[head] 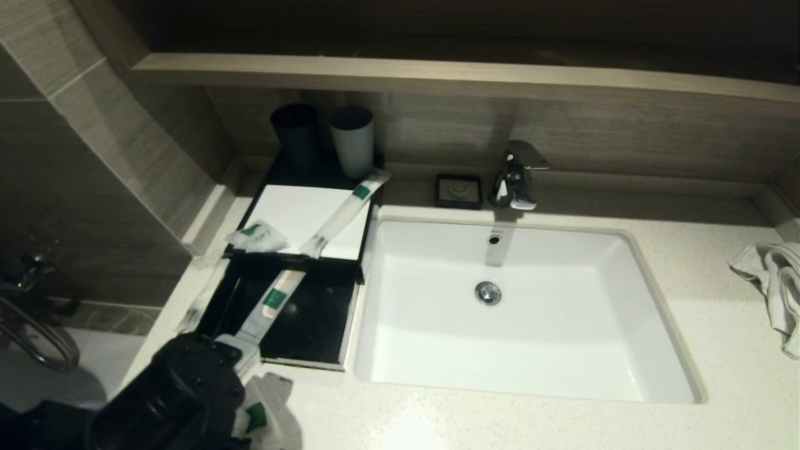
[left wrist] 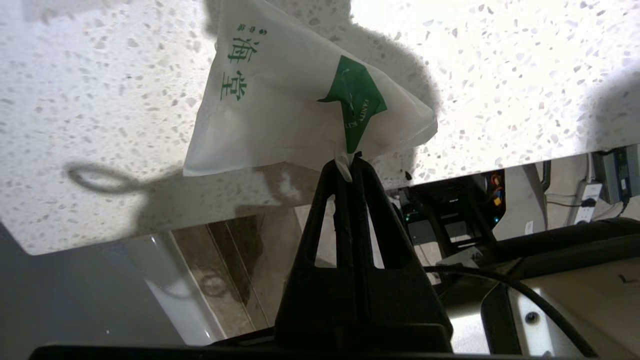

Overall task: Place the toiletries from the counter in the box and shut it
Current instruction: Pick up the bathroom toiletry, then place the bathroom toiletry into the drawer

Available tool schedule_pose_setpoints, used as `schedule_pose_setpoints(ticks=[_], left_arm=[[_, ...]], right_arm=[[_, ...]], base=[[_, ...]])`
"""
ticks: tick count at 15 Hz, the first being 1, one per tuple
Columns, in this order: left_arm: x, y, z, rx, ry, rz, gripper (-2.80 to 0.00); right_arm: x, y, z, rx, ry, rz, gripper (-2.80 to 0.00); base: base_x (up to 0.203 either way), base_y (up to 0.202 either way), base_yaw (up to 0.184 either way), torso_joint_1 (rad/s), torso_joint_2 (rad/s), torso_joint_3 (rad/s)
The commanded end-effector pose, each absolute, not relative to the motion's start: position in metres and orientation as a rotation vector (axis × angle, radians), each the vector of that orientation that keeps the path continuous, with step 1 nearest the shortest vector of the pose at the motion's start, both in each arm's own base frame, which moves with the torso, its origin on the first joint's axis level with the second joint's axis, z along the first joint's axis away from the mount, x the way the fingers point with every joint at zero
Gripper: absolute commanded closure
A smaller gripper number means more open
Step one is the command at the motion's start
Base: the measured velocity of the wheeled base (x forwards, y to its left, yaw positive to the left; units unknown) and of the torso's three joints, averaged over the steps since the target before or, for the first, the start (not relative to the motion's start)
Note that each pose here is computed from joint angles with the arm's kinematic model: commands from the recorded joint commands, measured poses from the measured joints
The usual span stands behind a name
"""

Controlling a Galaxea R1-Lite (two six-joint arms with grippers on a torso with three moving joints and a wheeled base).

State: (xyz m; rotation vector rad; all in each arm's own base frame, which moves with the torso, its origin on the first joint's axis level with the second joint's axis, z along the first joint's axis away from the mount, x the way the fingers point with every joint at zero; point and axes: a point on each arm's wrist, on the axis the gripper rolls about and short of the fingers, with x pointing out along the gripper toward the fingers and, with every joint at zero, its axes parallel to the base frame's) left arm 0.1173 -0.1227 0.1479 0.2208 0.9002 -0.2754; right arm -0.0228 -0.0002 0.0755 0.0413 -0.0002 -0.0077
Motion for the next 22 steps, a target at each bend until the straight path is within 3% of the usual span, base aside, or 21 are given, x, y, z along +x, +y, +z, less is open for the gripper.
schedule_pose_setpoints(ticks=[1,8,15,22], left_arm=[[0.114,-0.118,0.167,0.166,0.825,-0.287,0.00],[0.157,-0.155,0.194,0.121,0.775,-0.263,0.00],[0.207,-0.174,0.188,0.103,0.803,-0.170,0.00],[0.224,-0.184,0.187,0.093,0.801,-0.158,0.00]], right_arm=[[-0.023,0.000,0.075,0.041,0.000,-0.008,0.00],[-0.023,0.000,0.075,0.041,0.000,-0.008,0.00],[-0.023,0.000,0.075,0.041,0.000,-0.008,0.00],[-0.023,0.000,0.075,0.041,0.000,-0.008,0.00]], base=[[0.000,0.000,0.000,0.000,0.00,0.000],[0.000,0.000,0.000,0.000,0.00,0.000],[0.000,0.000,0.000,0.000,0.00,0.000],[0.000,0.000,0.000,0.000,0.00,0.000]])
